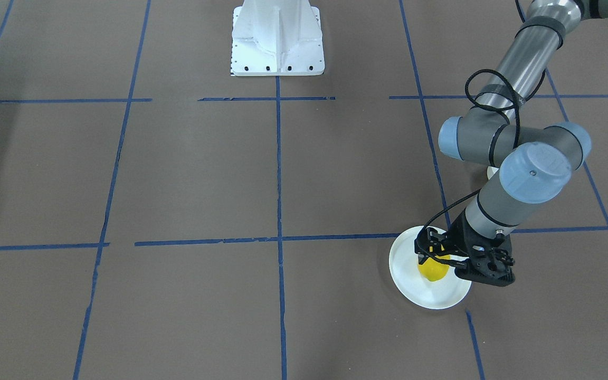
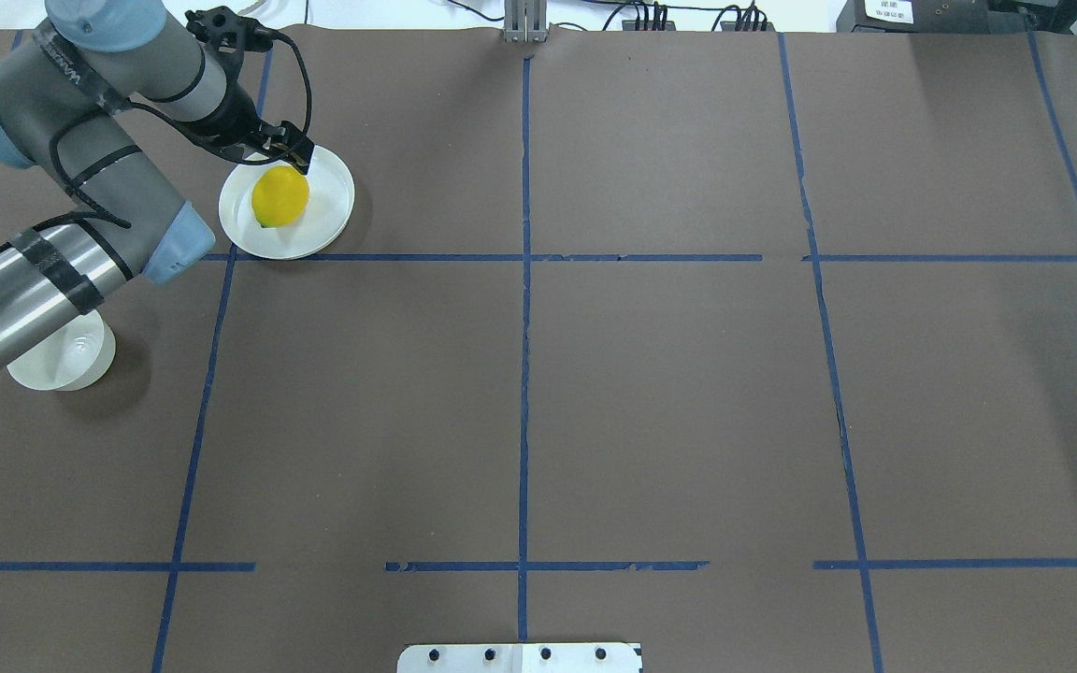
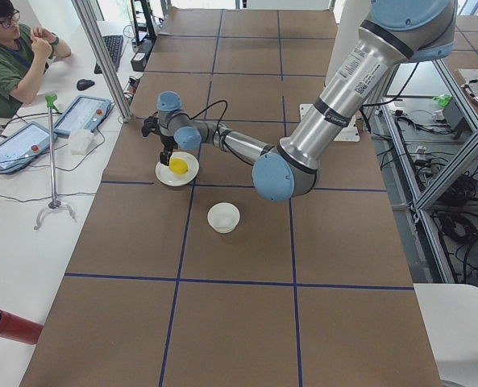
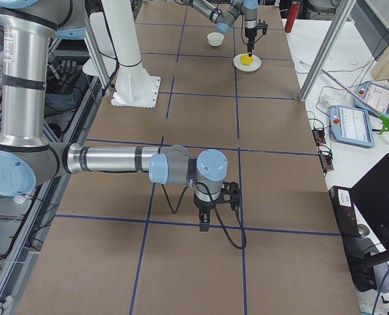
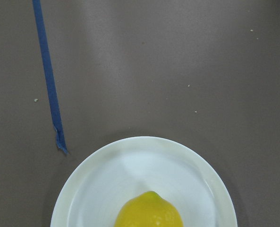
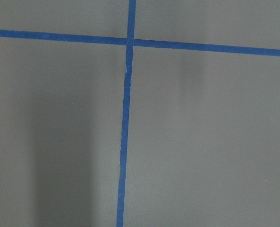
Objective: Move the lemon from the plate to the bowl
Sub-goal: 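Reach the left gripper down over the yellow lemon on the white plate, then close the left gripper on the lemon and lift it off the plate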
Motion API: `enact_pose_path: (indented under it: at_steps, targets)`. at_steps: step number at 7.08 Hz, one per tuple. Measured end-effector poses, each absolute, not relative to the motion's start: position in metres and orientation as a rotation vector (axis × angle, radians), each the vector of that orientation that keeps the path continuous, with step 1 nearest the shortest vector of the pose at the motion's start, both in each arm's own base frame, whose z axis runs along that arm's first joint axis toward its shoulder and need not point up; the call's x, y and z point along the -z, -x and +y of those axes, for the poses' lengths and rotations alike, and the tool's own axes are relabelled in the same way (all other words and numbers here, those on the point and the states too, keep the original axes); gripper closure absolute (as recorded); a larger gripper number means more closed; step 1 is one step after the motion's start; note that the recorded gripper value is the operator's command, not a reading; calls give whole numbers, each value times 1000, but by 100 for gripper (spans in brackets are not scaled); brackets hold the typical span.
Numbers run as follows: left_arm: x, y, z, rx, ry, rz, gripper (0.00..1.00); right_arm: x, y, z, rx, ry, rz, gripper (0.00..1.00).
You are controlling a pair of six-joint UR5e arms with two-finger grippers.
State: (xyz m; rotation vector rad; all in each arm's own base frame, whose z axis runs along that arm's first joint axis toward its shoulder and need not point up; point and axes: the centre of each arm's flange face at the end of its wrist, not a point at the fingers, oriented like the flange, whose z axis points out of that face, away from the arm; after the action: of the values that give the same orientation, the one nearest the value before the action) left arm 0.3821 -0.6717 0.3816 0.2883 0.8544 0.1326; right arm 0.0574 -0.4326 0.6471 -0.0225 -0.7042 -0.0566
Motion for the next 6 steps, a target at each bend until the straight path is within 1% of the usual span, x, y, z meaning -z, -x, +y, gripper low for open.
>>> enact_pose_path:
  at_steps: [3, 4, 6]
  targets:
    - [-403, -403, -666, -147, -269, 849, 0, -647, -57, -433, 57, 22, -704, 0]
    - [-408, -407, -664, -149, -262, 847, 11, -647, -57, -433, 57, 22, -704, 0]
    - [-414, -413, -660, -153, -250, 844, 61, -647, -57, -433, 57, 22, -704, 0]
